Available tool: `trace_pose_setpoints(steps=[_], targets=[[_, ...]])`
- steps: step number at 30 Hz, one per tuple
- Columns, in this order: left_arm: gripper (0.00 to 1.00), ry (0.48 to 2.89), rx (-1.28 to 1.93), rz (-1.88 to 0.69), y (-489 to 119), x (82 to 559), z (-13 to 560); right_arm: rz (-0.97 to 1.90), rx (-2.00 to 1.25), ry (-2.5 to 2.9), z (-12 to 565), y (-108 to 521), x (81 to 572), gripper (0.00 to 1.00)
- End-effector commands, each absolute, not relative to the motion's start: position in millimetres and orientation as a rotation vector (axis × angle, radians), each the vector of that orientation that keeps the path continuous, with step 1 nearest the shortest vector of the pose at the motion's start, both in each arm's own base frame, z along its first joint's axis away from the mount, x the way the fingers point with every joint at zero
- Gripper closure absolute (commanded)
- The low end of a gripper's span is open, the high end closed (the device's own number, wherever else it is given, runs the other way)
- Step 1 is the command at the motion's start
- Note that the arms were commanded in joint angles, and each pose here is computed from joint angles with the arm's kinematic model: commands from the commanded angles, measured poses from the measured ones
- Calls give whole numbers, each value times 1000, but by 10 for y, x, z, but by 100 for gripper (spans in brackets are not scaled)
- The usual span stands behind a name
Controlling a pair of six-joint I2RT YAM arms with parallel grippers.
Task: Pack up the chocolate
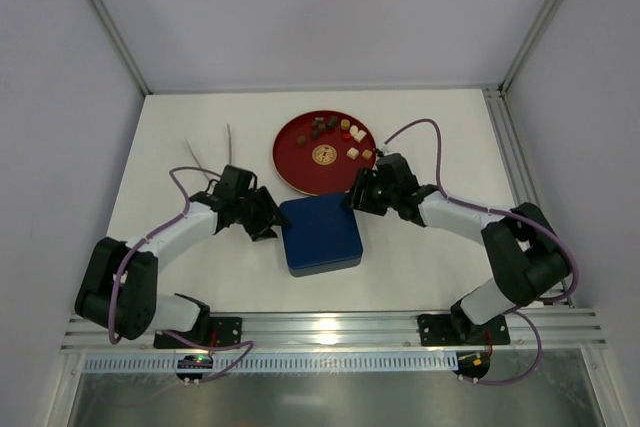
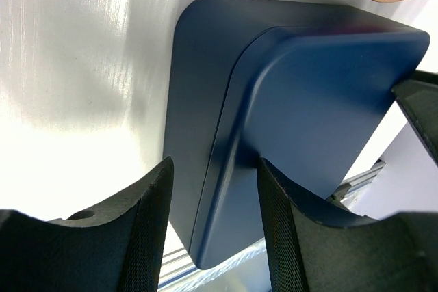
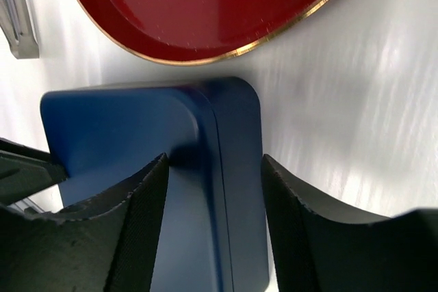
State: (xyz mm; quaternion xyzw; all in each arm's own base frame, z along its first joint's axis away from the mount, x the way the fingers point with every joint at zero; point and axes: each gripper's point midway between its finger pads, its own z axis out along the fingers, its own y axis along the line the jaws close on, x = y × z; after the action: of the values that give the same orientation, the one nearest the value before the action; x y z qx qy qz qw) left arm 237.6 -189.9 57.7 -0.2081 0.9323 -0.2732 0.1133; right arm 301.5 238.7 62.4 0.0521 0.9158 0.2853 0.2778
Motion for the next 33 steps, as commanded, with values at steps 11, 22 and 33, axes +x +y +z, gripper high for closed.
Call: trace_pose_setpoints(steps=[11, 22, 33], targets=[[50, 3024, -654, -399, -1404, 1676, -9, 368, 174, 2730, -339, 1842, 2618, 54], [50, 3030, -672, -413, -1387, 1564, -55, 225, 197, 2800, -664, 1696, 2230, 61], [44, 2949, -644, -452, -1442, 1804, 118, 281, 172, 2813, -674, 1770, 2137, 59]])
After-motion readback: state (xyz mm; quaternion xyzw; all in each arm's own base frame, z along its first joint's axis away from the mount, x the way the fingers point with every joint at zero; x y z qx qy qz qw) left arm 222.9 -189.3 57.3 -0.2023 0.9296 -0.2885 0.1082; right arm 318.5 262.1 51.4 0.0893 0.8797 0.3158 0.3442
